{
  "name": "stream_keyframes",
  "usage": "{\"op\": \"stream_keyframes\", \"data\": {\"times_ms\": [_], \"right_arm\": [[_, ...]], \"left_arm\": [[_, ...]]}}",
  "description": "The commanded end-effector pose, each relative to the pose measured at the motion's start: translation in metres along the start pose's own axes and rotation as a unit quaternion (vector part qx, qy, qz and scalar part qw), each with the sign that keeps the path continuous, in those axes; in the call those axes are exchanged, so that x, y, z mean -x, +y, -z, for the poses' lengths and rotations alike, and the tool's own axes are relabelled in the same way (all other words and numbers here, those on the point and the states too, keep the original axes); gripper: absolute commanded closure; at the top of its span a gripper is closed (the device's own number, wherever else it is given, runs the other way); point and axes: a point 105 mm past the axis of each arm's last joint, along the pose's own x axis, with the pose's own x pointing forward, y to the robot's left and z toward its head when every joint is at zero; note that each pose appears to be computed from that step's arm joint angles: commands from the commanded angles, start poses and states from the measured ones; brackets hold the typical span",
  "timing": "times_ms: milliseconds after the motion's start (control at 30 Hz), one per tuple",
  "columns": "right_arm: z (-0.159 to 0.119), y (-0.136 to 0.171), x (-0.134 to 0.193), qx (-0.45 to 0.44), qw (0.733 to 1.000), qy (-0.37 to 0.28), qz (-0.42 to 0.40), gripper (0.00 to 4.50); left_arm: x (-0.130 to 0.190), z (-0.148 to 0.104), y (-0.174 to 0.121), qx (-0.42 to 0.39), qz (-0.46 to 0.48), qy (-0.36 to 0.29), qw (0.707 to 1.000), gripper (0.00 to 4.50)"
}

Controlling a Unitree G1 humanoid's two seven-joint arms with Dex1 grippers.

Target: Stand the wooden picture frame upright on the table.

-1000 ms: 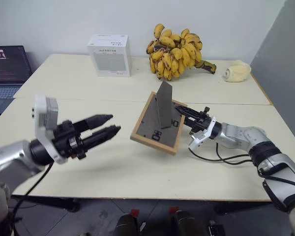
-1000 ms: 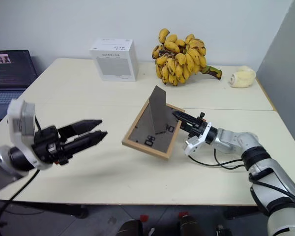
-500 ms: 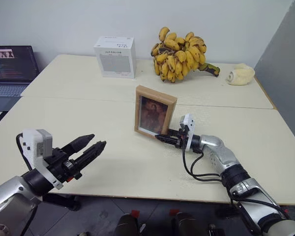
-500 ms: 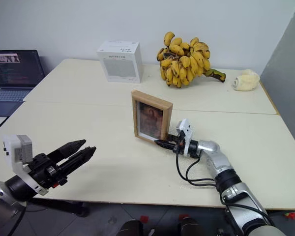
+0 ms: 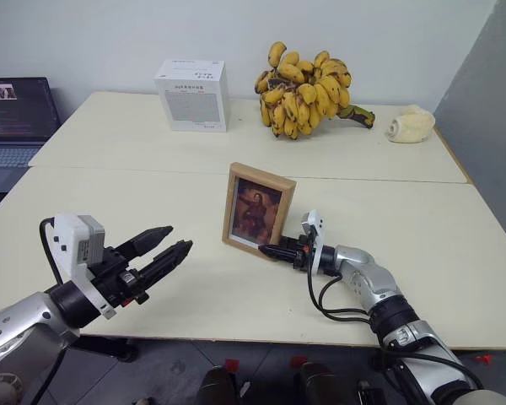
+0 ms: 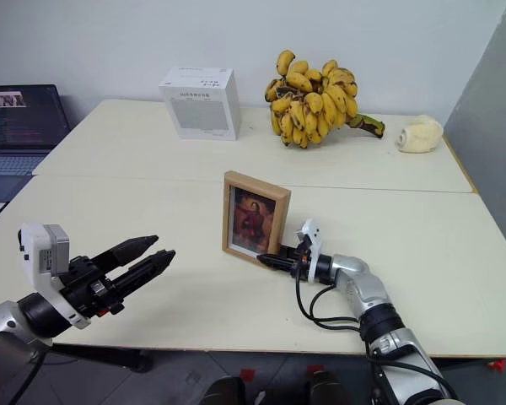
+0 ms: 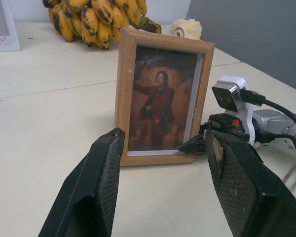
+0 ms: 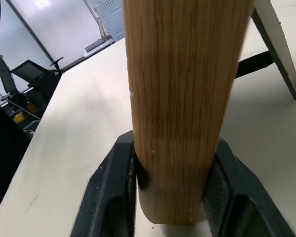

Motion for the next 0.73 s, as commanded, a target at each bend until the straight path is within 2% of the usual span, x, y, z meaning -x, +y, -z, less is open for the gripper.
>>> {"op": "stream_keyframes", "data": {"times_ms": [33, 67, 200, 367, 533, 733], "right_arm": [[-0.002, -0.004, 0.003, 0.026, 1.0, 0.007, 0.013, 1.78], [-0.002, -0.005, 0.004, 0.031, 0.999, 0.011, 0.015, 1.54], [0.0, -0.006, 0.013, 0.055, 0.998, 0.031, 0.02, 1.54], [-0.004, 0.0, 0.046, 0.101, 0.992, 0.072, 0.03, 1.54], [-0.036, 0.016, 0.079, 0.106, 0.991, 0.059, 0.054, 1.54], [-0.08, 0.041, 0.093, 0.112, 0.99, 0.011, 0.08, 1.54]], "left_arm": [[-0.004, -0.009, -0.004, -0.027, 0.006, -0.023, 0.999, 1.73], [-0.005, -0.011, -0.003, -0.031, 0.005, -0.031, 0.999, 1.73], [-0.009, -0.016, -0.004, -0.035, 0.007, -0.057, 0.998, 1.73], [-0.019, -0.008, -0.007, -0.032, 0.019, -0.052, 0.998, 1.73], [-0.026, -0.002, -0.011, -0.02, 0.041, -0.044, 0.998, 1.73], [-0.03, 0.002, -0.004, -0.006, 0.044, -0.036, 0.998, 1.73]]}}
